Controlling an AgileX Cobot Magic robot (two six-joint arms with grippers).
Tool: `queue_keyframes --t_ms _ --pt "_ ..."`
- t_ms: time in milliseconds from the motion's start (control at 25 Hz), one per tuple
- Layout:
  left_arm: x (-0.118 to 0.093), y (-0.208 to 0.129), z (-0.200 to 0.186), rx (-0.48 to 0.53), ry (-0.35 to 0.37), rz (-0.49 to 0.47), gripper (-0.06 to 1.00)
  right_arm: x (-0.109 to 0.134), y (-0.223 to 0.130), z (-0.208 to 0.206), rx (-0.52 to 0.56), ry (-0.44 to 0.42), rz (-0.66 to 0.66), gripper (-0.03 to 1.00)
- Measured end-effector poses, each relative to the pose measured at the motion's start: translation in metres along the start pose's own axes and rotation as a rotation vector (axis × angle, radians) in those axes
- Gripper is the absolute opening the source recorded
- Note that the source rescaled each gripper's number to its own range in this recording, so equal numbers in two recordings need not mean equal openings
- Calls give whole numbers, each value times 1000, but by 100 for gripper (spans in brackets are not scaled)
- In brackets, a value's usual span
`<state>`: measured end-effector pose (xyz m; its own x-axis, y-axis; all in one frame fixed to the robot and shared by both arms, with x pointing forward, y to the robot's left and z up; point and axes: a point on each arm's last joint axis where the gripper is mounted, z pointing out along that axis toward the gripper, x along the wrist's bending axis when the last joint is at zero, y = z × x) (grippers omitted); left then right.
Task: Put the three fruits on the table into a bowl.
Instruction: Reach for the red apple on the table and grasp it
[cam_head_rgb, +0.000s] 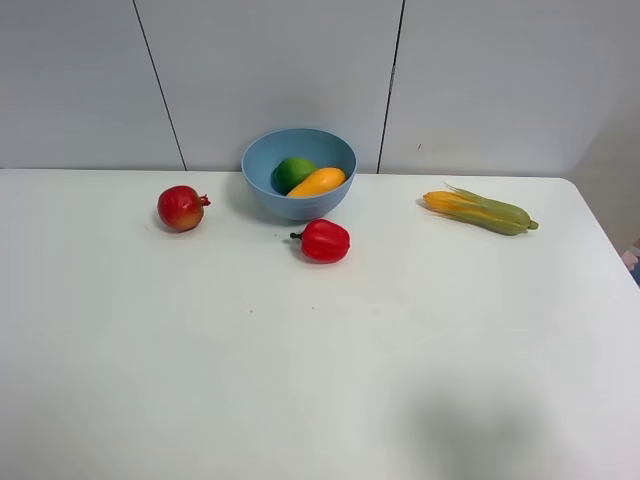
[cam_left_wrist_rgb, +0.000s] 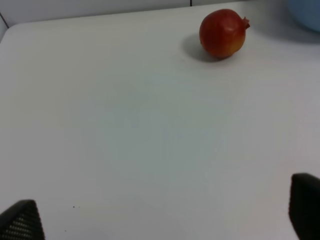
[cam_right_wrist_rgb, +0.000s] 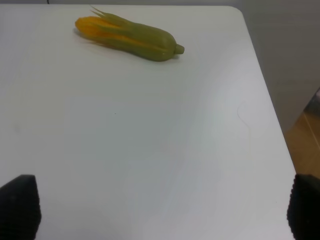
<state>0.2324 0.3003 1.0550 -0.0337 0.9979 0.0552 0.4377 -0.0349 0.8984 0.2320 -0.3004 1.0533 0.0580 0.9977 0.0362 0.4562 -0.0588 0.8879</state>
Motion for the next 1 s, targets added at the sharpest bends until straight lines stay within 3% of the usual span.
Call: queue_keyframes --t_ms 1000 --pt "0 0 0 0 0 0 100 0 0 0 0 0 1 100"
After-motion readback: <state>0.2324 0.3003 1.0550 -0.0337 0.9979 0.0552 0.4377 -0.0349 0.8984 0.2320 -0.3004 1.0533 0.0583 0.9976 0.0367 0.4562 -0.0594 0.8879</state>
